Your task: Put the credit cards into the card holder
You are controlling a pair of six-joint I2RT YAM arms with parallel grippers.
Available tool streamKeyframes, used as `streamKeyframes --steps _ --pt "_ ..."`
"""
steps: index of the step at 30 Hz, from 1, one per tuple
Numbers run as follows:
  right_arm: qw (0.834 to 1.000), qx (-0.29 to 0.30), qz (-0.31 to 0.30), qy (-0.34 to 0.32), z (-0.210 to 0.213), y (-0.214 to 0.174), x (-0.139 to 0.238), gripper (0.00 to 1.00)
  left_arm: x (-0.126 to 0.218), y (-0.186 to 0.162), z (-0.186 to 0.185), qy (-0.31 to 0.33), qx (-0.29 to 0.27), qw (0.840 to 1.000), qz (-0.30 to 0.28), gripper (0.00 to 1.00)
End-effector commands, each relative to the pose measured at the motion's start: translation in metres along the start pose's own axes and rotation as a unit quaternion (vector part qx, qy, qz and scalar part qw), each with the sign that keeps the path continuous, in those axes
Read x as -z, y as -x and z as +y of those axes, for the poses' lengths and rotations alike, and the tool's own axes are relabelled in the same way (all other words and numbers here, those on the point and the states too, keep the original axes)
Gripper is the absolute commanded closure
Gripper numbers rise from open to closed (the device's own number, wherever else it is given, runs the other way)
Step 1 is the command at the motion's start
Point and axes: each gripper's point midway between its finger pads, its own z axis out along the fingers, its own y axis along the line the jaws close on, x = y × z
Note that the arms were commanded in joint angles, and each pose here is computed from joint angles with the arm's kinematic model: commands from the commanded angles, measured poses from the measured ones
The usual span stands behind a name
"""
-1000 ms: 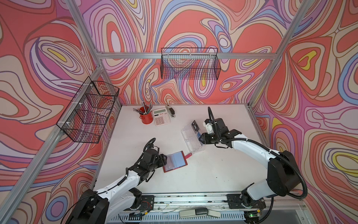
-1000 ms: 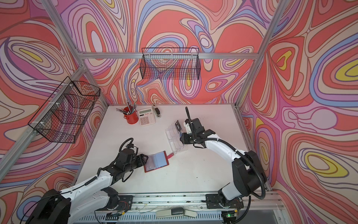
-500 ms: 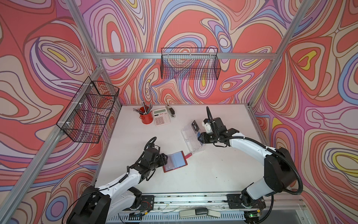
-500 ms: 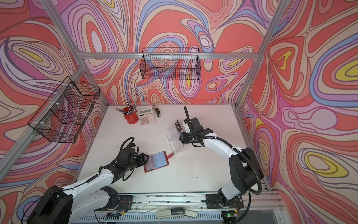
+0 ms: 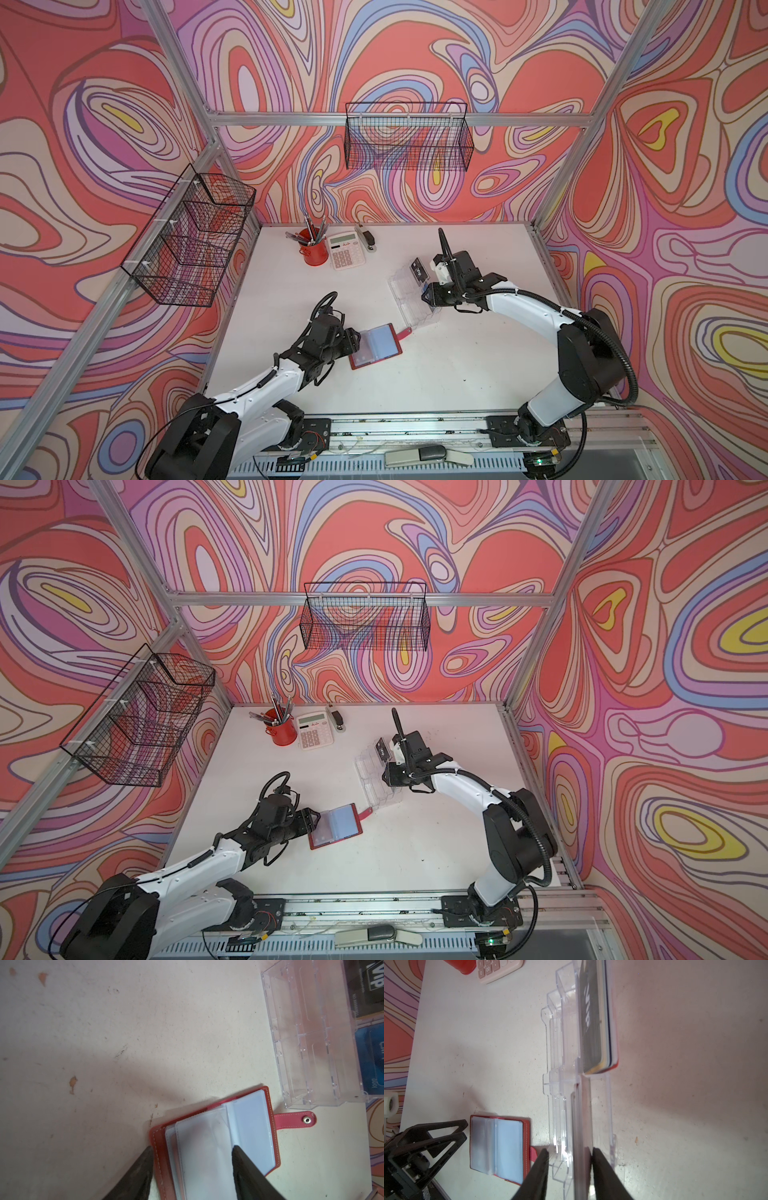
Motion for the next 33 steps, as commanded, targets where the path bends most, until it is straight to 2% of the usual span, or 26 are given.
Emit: streamKeyframes --steps 1,9,18,28,33 --pt "0.999 0.016 -0.031 0.033 0.021 0.014 0.021 0.62 0.001 0.005 -0.005 0.001 -0.009 1.000 0.002 0.38" --pt "0.999 0.018 -0.042 0.028 0.021 0.016 0.027 0.64 -0.001 0.005 -0.006 0.003 -0.013 1.000 0.007 0.38" --pt "0.998 0.016 -0.053 -0.006 0.009 0.018 0.031 0.75 -0.003 0.003 -0.007 0.003 -0.013 1.000 0.019 0.38" --pt "0.997 0.016 -0.069 -0.028 0.003 0.021 0.039 0.83 -0.005 0.001 -0.009 0.000 -0.016 1.000 0.027 0.37" --pt "0.997 0.015 -0.072 -0.036 0.000 0.022 0.040 0.95 -0.004 0.002 -0.010 -0.001 -0.017 1.000 0.026 0.37"
